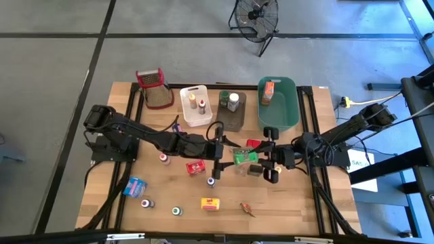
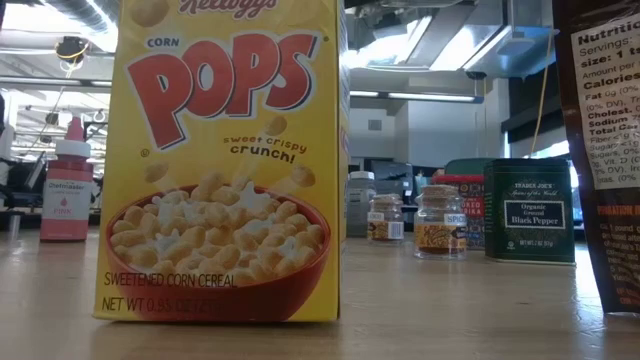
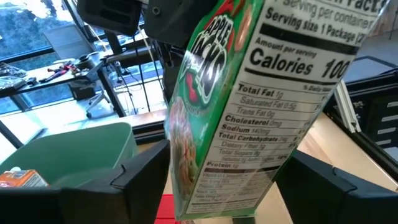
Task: Pick & Place Kitchen Items
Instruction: Put the green cereal box into the green bin
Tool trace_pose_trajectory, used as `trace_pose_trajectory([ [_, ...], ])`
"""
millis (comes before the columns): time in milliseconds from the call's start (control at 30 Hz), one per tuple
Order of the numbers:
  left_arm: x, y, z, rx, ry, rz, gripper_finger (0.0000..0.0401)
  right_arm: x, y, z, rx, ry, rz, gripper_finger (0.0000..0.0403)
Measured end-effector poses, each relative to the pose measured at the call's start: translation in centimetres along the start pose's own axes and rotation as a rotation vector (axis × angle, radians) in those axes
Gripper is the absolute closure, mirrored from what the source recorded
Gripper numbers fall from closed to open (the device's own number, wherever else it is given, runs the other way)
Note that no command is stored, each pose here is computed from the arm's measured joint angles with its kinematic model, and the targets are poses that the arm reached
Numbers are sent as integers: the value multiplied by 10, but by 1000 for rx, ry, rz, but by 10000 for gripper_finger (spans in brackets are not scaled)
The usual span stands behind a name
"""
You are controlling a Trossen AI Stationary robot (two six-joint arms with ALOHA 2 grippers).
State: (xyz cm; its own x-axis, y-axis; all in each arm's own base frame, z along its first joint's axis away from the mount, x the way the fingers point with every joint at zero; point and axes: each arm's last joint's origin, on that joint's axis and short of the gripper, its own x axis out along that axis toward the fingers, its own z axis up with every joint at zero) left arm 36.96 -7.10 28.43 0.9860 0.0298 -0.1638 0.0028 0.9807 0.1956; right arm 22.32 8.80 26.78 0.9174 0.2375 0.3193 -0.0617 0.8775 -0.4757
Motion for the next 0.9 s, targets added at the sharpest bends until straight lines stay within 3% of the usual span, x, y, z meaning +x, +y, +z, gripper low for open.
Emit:
trace_pose_trajectory([
  [267,1,6,-1,-42,-7,-59,188,1,-5,-3,17,9,-15,294],
  [700,1,6,-1,-9,0,-48,174,1,-4,-4,22,18,-9,294],
  [900,1,6,-1,-14,6,-9,193,1,-5,-4,21,23,-14,293],
])
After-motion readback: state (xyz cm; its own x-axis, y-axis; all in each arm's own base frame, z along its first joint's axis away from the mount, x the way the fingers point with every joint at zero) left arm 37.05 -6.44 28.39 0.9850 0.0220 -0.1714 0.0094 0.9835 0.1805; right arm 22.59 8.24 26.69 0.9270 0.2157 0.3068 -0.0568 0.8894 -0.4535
